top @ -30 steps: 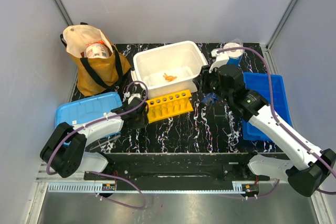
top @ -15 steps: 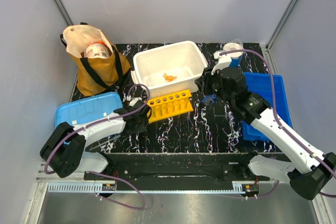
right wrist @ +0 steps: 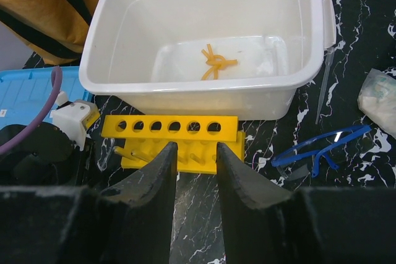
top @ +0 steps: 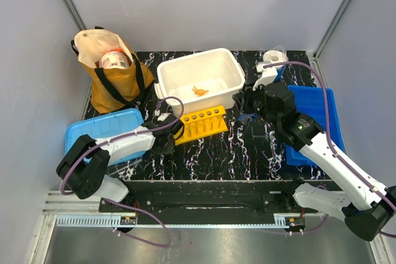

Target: Organize the chemistry lab equipment

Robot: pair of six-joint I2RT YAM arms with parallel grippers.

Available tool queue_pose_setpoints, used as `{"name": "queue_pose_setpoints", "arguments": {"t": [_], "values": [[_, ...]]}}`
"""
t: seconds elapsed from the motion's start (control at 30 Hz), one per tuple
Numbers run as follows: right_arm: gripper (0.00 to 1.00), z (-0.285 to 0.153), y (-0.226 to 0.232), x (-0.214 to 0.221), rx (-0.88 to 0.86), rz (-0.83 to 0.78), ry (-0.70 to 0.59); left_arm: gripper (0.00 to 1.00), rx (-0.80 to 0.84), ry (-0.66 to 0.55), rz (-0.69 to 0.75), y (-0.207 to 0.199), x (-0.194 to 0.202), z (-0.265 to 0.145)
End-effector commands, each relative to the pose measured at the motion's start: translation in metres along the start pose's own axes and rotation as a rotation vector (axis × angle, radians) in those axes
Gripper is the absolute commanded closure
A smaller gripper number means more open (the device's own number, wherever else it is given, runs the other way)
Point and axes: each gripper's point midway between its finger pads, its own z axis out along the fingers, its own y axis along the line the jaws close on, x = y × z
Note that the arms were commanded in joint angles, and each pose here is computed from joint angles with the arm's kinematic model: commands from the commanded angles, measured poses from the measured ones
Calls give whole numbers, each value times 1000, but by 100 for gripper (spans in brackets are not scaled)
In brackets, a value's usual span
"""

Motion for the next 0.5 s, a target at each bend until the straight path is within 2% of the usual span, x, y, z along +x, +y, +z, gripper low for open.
{"name": "queue_pose_setpoints", "arguments": {"t": [0.0, 0.47], "values": [[63, -4, -2, -14, 10, -8, -65, 72, -25, -12, 33, -1, -7, 3], [63, -2, -4, -3, 7, 6, -48, 90, 86, 49, -16, -5, 21, -5]]}}
